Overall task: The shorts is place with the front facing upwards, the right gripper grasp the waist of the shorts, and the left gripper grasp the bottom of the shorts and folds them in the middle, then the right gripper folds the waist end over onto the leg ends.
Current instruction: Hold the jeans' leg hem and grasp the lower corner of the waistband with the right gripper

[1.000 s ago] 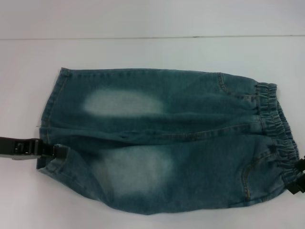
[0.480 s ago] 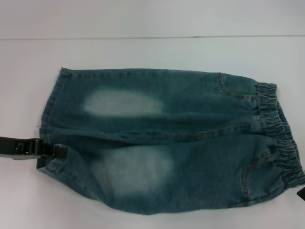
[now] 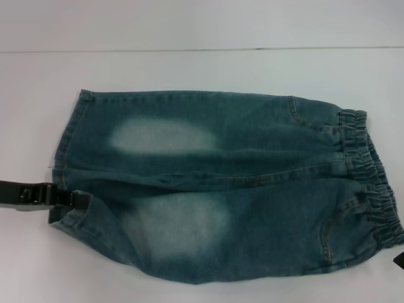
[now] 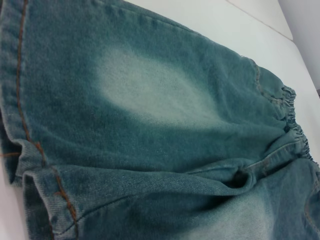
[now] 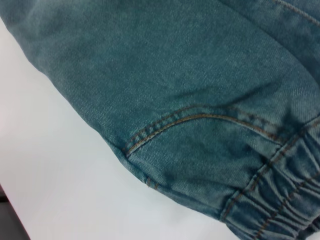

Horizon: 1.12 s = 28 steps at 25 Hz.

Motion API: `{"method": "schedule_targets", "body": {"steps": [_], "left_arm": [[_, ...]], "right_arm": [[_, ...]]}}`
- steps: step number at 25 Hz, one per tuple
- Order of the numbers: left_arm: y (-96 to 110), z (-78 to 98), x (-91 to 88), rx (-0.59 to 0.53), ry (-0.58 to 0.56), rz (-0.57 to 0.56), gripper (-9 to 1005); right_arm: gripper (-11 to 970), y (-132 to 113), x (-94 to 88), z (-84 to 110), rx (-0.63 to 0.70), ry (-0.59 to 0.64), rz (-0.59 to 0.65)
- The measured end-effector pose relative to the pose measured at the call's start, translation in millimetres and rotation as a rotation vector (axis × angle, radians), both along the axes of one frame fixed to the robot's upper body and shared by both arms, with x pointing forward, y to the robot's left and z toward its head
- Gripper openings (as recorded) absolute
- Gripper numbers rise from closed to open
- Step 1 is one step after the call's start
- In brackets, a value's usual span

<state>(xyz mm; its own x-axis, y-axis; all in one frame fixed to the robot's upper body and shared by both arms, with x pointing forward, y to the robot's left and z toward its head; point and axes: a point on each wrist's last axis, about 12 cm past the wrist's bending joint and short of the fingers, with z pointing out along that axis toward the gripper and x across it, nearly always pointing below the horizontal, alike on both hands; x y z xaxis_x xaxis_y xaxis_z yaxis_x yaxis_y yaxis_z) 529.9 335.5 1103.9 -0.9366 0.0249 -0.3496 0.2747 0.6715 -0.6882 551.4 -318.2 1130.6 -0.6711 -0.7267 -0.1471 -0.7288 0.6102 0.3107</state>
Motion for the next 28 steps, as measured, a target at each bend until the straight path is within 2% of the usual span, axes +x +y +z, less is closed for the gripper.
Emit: {"method": "schedule_targets", "body": {"steps": [11,28], "left_arm": [[-3.9,0.3,1.6,-0.006,0.001,-0.012,7],[-2.0,-0.9,0.7,-0.007,0.002,-0.009,7]], "right_arm": [[873,5.8,-0.8,-3.7,-0.005,0.006,0.01],[870,0.6,2.4,0.1,-0.014,-0.011,-0.002]]}}
